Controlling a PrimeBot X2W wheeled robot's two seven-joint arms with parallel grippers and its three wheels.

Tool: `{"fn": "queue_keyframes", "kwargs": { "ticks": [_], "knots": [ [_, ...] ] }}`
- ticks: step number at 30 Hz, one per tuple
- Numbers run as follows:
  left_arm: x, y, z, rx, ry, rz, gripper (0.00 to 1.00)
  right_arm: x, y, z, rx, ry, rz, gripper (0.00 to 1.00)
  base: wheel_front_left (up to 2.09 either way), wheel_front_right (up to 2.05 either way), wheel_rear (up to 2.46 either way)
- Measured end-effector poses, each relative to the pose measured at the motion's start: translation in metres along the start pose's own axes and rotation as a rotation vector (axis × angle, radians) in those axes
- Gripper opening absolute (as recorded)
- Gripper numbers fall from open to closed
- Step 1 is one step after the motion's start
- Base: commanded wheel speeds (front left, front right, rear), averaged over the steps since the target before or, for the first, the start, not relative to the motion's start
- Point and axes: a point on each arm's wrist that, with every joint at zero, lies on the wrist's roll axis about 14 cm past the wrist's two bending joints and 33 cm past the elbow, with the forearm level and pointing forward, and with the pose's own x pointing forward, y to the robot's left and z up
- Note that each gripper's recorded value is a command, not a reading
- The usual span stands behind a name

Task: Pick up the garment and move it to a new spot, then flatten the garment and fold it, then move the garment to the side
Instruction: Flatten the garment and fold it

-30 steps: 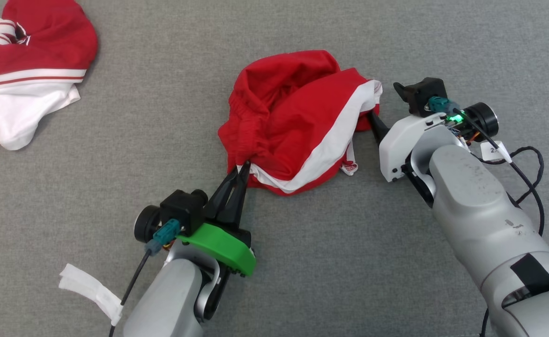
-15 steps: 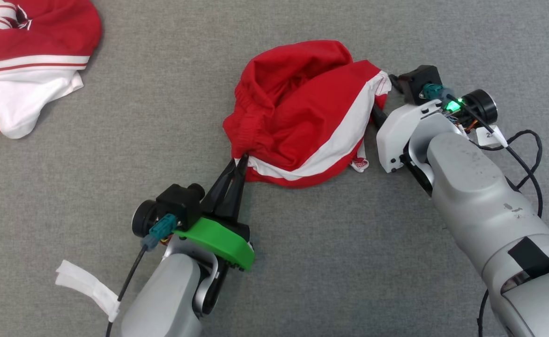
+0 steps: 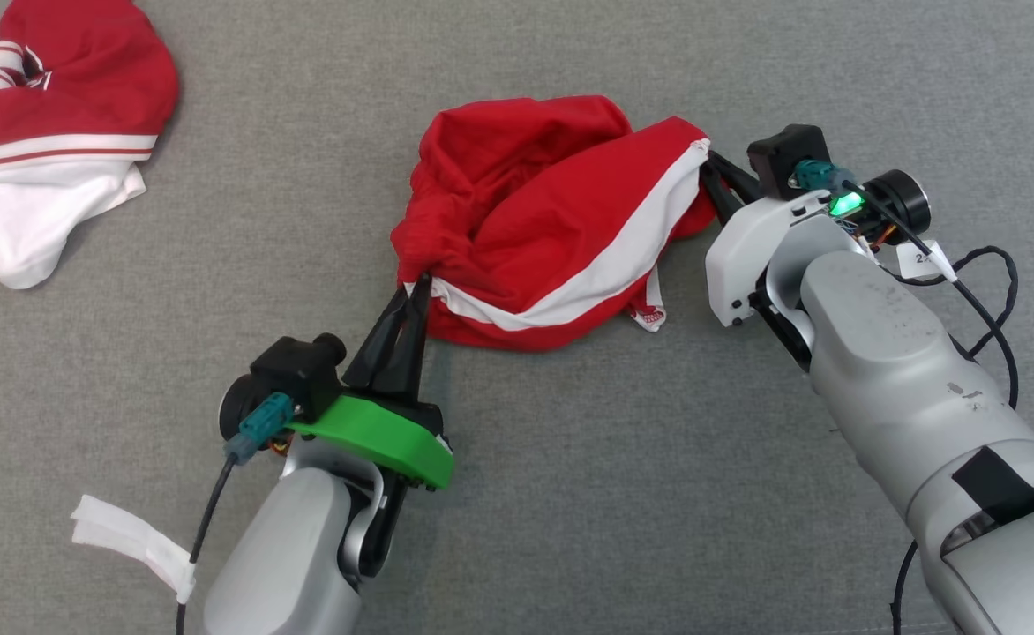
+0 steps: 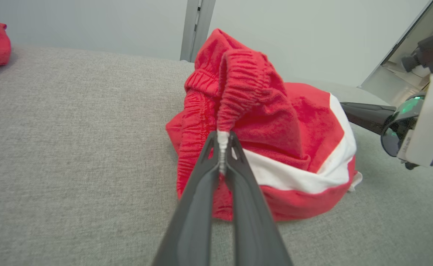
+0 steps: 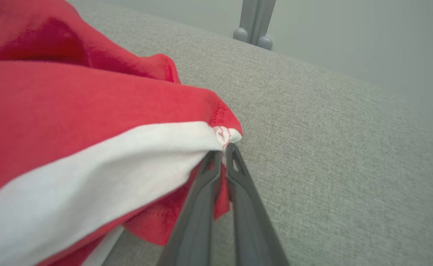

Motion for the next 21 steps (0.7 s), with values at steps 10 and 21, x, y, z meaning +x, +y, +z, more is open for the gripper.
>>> {"fn": "queue_keyframes", "kwargs": {
  "ticks": [10, 21],
  "knots": [
    [0.009, -0.014, 0.075, -0.058, -0.192, -0.053, 0.0, -0.032, -0.01, 0.081, 0.009, -0.25, -0.026, 0.0, 0.0, 0.0, 0.0],
    [-0.005, -0.06, 0.181, -0.001, -0.393, -0.232, 0.0, -0.116, -0.024, 0.18, -0.123, -0.576, -0.058, 0.0, 0.0, 0.0, 0.0]
  ]
}}
